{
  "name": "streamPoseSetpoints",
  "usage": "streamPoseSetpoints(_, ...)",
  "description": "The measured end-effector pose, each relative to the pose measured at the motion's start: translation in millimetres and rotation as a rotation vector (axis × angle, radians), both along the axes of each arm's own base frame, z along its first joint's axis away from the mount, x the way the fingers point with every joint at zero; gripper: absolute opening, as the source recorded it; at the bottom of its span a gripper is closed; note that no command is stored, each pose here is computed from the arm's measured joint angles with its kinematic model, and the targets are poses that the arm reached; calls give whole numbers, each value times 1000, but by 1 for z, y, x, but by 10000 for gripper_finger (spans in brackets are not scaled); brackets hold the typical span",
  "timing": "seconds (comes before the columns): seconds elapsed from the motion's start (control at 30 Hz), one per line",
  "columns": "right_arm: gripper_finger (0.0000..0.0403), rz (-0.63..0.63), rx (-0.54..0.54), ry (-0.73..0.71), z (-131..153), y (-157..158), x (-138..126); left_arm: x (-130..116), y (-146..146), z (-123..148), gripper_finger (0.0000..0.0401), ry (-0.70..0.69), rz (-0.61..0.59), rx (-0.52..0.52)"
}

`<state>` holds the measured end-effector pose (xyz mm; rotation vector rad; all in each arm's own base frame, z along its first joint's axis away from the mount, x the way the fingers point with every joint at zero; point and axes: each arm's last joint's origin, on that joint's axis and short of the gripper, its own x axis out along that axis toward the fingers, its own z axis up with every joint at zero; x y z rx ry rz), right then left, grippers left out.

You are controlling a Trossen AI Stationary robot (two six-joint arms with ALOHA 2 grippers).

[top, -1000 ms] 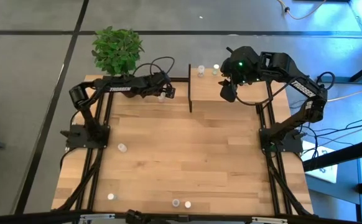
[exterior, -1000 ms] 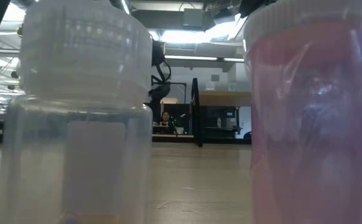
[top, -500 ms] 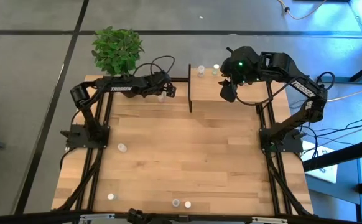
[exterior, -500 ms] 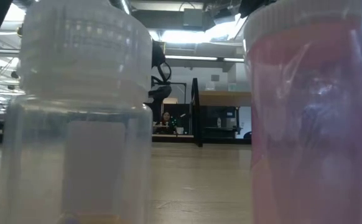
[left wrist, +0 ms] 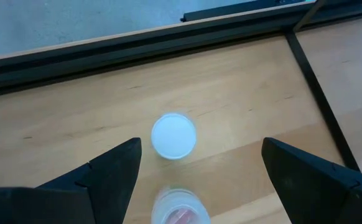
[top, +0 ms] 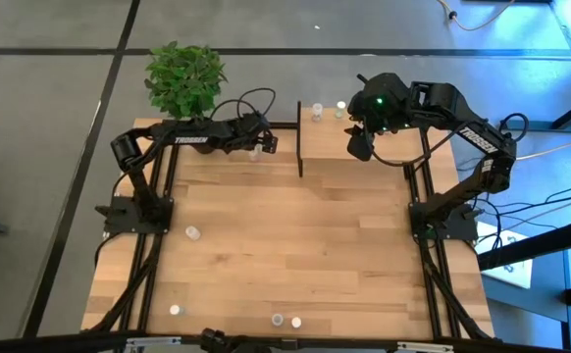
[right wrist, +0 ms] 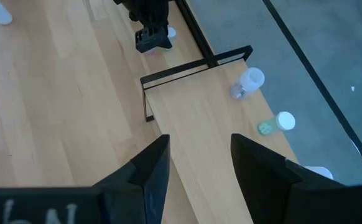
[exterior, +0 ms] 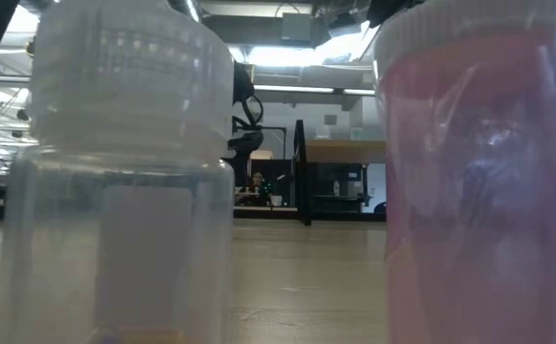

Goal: Pick and place medicine bottles onto shelf by color
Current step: Put the top green pill bottle aligned with the other green pill bottle on the shelf

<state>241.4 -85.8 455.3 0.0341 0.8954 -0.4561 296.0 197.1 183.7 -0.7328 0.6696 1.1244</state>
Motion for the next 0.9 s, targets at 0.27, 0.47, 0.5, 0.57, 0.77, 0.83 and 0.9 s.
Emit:
streamPoseSetpoints(0.27,172,0,0,0,0,0,0,-1,0,0,310,-8,19,-9)
streamPoseSetpoints(0.47,172,0,0,0,0,0,0,-1,0,0,288,-13,16,-15)
streamPoseSetpoints(0.5,172,0,0,0,0,0,0,-1,1,0,287,-16,13,-21)
streamPoseSetpoints(0.57,172,0,-1,0,0,0,0,-1,1,-2,287,-15,11,-27)
streamPoseSetpoints(0.77,172,0,-1,0,0,0,0,3,2,-15,286,7,-1,-59)
streamPoseSetpoints(0.83,172,0,-1,0,0,0,0,3,2,-15,286,3,0,-56)
streamPoseSetpoints(0.9,172,1,-1,1,0,0,0,4,3,-13,286,-12,-1,-45)
